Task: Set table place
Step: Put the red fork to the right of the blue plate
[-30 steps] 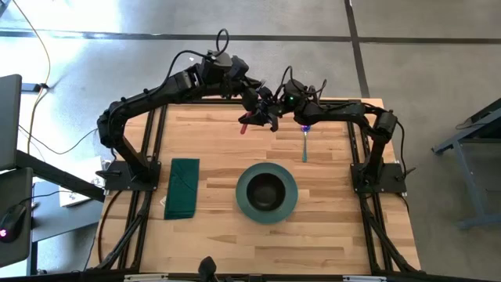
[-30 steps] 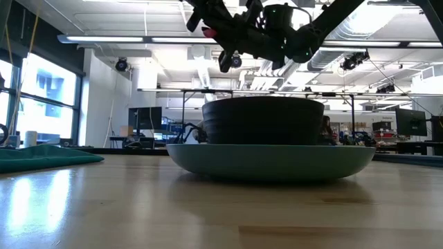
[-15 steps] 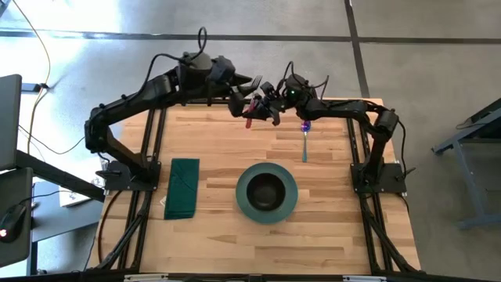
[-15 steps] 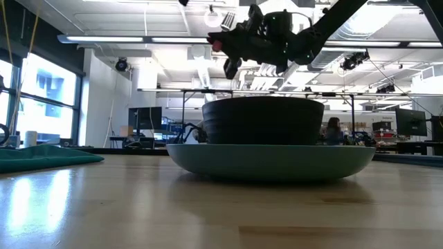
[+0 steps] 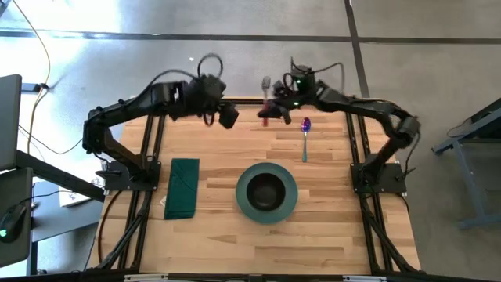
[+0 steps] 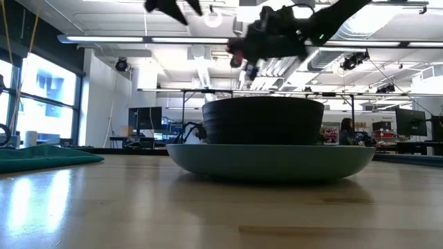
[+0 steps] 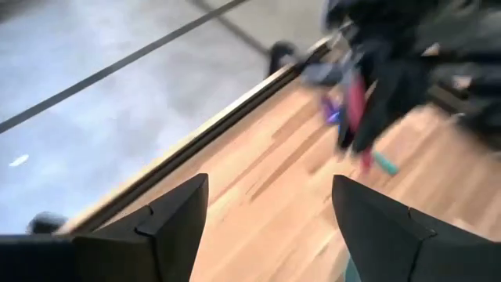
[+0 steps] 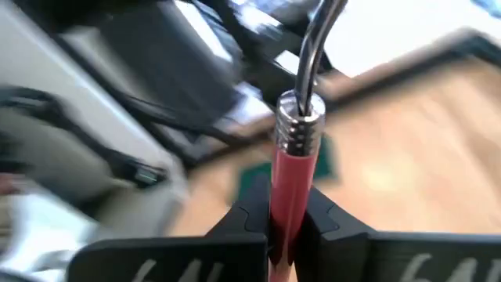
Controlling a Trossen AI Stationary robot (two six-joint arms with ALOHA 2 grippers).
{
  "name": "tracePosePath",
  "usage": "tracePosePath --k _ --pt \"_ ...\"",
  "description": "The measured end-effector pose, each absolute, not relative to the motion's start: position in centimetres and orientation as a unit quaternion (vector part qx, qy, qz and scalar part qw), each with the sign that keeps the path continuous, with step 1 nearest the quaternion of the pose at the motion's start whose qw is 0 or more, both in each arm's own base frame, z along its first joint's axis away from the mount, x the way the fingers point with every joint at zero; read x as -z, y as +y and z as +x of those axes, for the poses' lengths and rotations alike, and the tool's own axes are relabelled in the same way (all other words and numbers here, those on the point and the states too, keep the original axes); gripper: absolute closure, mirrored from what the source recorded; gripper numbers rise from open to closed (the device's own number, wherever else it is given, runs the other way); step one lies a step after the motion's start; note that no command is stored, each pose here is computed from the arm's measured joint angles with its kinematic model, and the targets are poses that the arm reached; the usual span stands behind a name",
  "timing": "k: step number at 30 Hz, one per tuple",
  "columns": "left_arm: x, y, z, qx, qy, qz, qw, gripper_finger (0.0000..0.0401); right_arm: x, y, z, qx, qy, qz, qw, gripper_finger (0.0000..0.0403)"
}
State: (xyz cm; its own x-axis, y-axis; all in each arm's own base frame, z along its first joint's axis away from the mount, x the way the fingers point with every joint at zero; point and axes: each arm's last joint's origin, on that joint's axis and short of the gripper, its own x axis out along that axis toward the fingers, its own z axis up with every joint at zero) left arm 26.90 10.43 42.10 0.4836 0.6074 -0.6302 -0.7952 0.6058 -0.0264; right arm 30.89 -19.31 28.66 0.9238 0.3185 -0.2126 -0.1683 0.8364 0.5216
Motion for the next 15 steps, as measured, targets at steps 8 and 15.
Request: tracePosePath --k 8,15 --pt "-41.7 6.2 27.4 -0.463 0.269 -0.176 0.826 0.0141 -32.4 -14.4 21.7 0.119 0.351 0.209 0.905 0.0403" --pt "-41.4 5.7 27.2 -0.465 0.293 -0.152 0.821 0.0141 -34.8 -7.2 16.8 0.258 0.398 0.269 0.838 0.0403"
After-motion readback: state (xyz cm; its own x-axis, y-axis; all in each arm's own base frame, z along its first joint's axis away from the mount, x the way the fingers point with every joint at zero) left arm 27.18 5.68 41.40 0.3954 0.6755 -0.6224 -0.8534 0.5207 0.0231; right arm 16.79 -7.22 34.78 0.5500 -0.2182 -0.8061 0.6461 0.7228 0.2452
